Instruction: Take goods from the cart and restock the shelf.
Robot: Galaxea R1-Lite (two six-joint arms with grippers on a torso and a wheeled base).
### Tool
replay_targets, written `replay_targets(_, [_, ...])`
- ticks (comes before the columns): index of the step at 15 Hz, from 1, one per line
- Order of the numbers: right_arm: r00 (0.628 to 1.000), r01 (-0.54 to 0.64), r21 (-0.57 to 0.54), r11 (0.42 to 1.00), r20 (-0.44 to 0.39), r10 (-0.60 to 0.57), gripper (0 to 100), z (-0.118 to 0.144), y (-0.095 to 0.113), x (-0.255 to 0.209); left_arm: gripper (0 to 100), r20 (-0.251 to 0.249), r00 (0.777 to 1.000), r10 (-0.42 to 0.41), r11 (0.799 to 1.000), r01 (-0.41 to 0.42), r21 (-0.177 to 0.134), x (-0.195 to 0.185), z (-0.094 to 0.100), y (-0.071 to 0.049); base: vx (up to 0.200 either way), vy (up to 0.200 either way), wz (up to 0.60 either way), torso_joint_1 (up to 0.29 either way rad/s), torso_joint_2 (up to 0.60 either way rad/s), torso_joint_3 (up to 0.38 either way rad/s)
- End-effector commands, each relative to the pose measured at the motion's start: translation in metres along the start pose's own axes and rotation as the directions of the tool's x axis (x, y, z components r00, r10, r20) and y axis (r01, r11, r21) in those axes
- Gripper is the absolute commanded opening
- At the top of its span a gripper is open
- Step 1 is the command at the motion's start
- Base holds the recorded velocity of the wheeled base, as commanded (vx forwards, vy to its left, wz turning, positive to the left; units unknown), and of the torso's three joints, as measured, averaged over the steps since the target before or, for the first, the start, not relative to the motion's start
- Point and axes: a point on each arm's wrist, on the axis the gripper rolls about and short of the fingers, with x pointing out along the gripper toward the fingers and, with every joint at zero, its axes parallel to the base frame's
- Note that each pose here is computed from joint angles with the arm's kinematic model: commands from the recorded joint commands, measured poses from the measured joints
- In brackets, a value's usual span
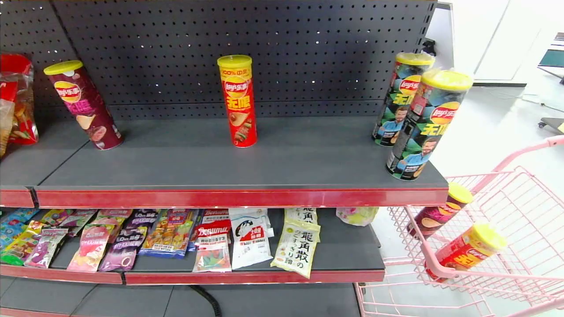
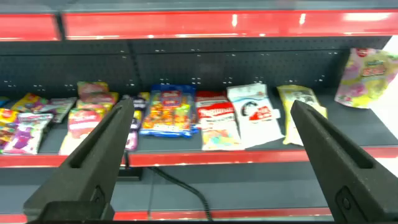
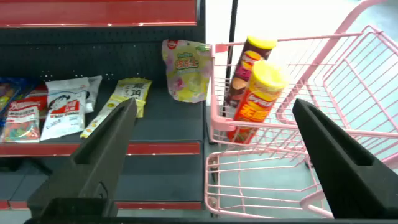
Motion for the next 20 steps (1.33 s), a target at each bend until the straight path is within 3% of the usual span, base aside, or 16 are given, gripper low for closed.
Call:
replay_targets(1, [1.000, 0.000, 0.000, 1.000, -0.001, 0.000, 100, 0.0000, 0.0000, 0.0000, 100, 0.000, 1.000, 0.000, 1.000, 0.000, 0.000, 0.0001, 0.0000, 0.0000, 0.000, -0.200, 0.00, 0.007, 0.01, 0.002])
replay_targets(5, [1.000, 0.002, 0.000, 1.000, -0.001, -0.002, 100, 0.0000, 0.0000, 0.0000, 100, 0.000, 1.000, 0.000, 1.000, 0.000, 0.000, 0.0001, 0.0000, 0.0000, 0.000, -0.100, 0.00, 0.001, 0.00, 0.004])
replay_targets(17, [1.000, 0.002, 0.000, 1.000, -0.001, -0.002, 100, 0.0000, 0.0000, 0.0000, 100, 0.000, 1.000, 0.000, 1.000, 0.000, -0.002, 0.0001, 0.0000, 0.0000, 0.000, 0.000, -0.60, 0.003, 0.00, 0.002])
replay_targets(20, [1.000, 0.002, 0.000, 1.000, -0.001, -0.002, 100, 0.0000, 0.0000, 0.0000, 100, 0.000, 1.000, 0.000, 1.000, 0.000, -0.002, 0.0001, 0.0000, 0.0000, 0.000, 0.000, 0.00, 0.000, 0.00, 0.000])
